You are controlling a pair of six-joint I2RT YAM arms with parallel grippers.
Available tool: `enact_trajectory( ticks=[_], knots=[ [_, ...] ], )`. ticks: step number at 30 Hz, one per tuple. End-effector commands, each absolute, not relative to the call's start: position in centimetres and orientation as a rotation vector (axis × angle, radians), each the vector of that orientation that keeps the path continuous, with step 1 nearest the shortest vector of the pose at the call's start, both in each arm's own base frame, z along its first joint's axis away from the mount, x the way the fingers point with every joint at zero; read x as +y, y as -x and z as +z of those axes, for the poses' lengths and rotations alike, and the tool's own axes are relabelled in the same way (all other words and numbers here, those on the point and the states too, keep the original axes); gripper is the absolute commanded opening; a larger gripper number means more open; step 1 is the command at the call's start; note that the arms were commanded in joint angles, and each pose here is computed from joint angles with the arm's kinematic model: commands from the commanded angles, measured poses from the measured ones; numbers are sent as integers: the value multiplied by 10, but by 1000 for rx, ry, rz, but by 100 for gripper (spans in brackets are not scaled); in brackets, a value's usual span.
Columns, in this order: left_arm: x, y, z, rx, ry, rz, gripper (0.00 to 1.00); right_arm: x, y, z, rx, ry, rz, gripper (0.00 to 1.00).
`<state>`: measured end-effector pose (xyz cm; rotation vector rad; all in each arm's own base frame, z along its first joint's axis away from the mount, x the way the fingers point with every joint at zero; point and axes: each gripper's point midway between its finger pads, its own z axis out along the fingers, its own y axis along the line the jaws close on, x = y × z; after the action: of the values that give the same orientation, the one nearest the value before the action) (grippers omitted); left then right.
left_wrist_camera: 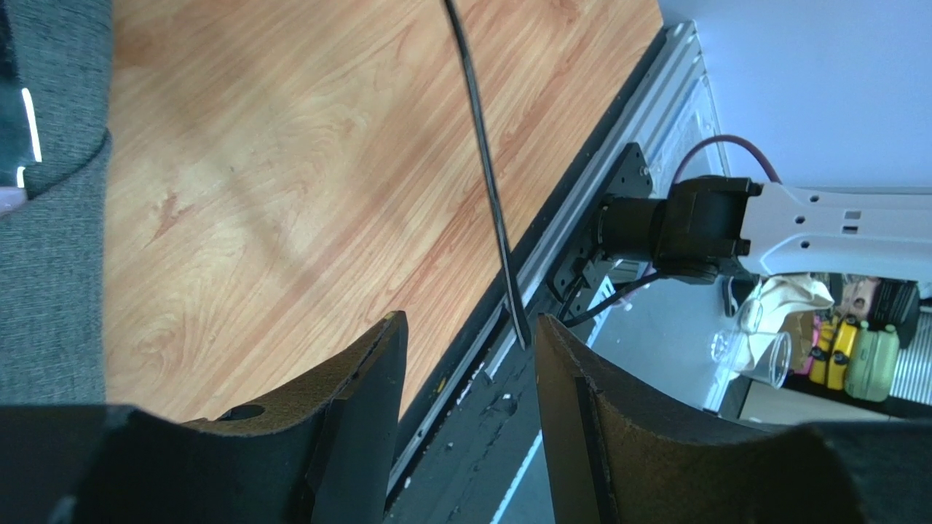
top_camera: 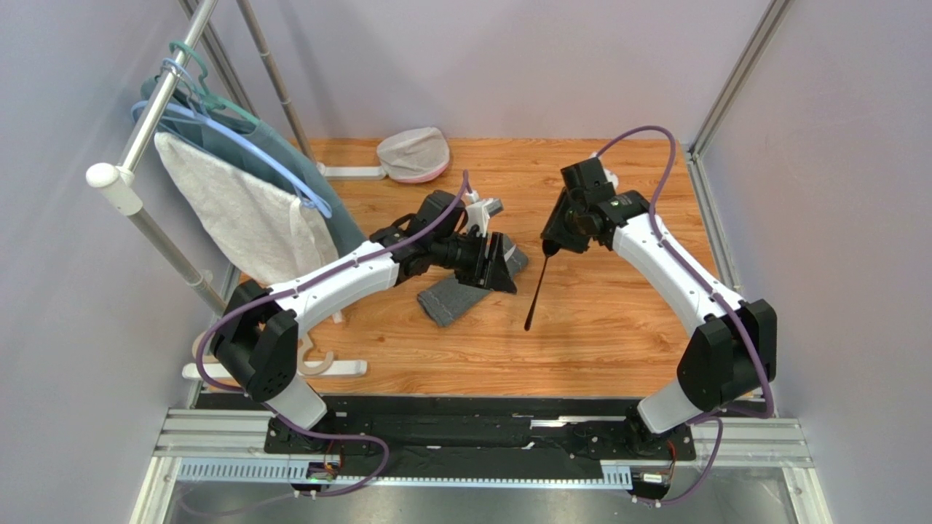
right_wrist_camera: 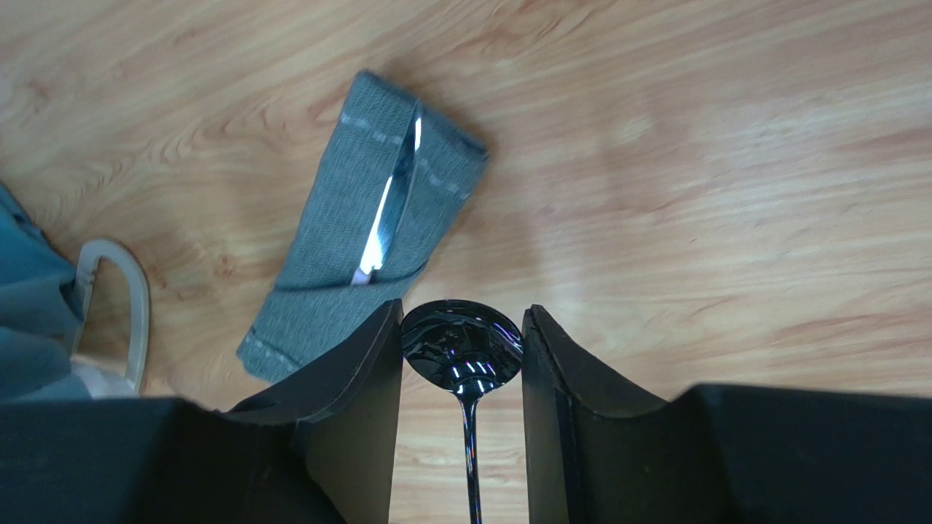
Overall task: Fold the napkin into a case and place the utensils inside
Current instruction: Insert the spoon into the folded napkin.
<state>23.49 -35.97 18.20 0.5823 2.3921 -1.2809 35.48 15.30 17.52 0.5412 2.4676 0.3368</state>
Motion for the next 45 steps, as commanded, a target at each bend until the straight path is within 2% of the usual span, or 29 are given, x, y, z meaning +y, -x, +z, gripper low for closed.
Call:
enact_trajectory(
  ticks=[1, 8, 15, 17, 19, 22, 26, 32, 37, 40, 42, 43, 45],
  knots=[
    [-364, -227, 191, 2318, -624, -1340, 56, 190, -353, 189, 2455, -579, 443, 0],
    [-373, -213, 175, 2352, -601, -1493, 53, 213, -349, 200, 2426, -612, 530, 0],
    [-378, -201, 170, 2363, -638, -1605, 40, 225, -348, 205, 2409, -624, 564, 0],
    [-376, -200, 169, 2366, -637, -1594, 19, 231, -346, 204, 2419, -610, 583, 0],
    [-370, -199, 160, 2406, -652, -1537, 6, 234, -346, 206, 2422, -587, 594, 0],
    [-363, -197, 154, 2417, -687, -1485, 0, 239, -341, 207, 2448, -449, 611, 13],
    [-357, -194, 157, 2387, -749, -1451, 0, 233, -328, 196, 2498, -321, 568, 49],
    [-353, -193, 148, 2434, -752, -1419, 0, 240, -317, 189, 2566, -240, 552, 54],
    [-350, -199, 147, 2453, -695, -1421, 0, 250, -305, 175, 2612, -316, 556, 50],
    [-346, -202, 150, 2449, -682, -1425, 0, 249, -301, 168, 2635, -343, 534, 37],
    [-344, -202, 151, 2450, -680, -1427, 0, 246, -304, 169, 2619, -366, 509, 33],
    [-343, -204, 150, 2452, -673, -1425, 0, 244, -306, 169, 2613, -378, 499, 23],
    [-339, -204, 149, 2462, -672, -1414, 0, 245, -306, 168, 2616, -389, 497, 14]
  ],
)
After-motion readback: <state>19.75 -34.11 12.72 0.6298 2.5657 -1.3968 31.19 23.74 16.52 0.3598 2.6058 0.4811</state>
